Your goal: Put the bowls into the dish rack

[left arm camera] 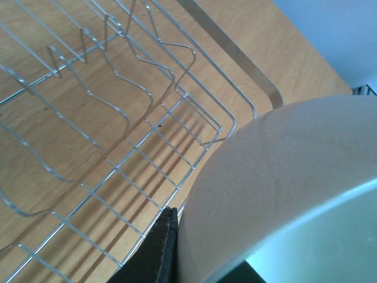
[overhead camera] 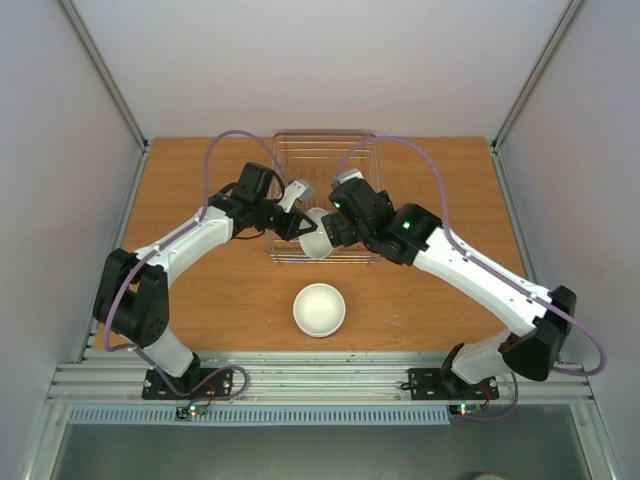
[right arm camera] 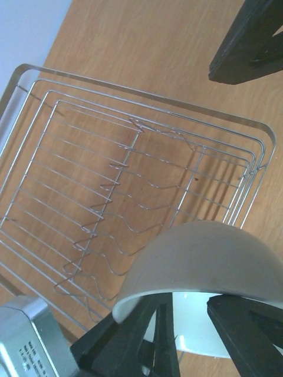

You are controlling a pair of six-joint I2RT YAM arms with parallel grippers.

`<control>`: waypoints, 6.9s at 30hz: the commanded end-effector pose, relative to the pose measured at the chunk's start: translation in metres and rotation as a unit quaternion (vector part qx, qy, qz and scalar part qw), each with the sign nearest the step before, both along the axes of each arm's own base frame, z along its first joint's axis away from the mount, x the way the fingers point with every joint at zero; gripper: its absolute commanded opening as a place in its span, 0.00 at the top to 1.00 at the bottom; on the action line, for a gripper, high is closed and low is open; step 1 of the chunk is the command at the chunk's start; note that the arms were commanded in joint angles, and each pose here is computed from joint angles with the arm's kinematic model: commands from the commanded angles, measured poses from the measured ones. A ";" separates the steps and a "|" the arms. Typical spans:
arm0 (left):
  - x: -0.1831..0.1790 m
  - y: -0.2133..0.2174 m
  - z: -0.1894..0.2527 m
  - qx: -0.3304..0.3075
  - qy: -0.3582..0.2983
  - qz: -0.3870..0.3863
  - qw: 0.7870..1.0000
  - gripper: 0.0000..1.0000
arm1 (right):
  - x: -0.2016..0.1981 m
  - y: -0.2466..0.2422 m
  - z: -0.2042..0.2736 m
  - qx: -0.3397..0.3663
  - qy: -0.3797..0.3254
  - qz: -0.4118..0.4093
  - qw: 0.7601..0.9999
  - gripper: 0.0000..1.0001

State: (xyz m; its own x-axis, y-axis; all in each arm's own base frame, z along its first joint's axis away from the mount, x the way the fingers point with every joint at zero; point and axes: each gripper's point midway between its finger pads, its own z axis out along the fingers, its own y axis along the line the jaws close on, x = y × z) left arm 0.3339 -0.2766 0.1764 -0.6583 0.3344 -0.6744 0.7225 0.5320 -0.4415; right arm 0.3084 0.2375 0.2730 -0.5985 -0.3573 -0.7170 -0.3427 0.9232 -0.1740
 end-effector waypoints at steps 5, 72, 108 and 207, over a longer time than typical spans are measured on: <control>0.010 0.006 0.019 0.013 -0.081 0.004 0.997 1.00 | -0.007 -0.006 0.015 0.056 -0.045 0.008 0.997 0.02; -0.051 -0.010 0.065 -0.176 -0.022 -0.163 0.971 1.00 | -0.075 0.049 -0.011 0.332 0.073 0.204 0.918 0.05; -0.021 -0.012 0.039 -0.105 -0.041 -0.086 0.990 0.43 | -0.037 0.039 -0.027 0.254 0.042 0.144 0.956 0.99; 0.035 0.019 -0.029 0.070 -0.084 0.038 0.993 0.36 | -0.135 0.031 -0.145 0.066 0.253 0.127 0.957 0.56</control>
State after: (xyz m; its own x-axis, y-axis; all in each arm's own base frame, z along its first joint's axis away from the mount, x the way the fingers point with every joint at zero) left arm 0.3671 -0.2509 0.1469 -0.5807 0.3790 -0.7205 0.7162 0.6586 -0.2308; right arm 0.1751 0.2678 0.1393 -0.7699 -0.4718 -0.4297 -0.5896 0.7836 0.1959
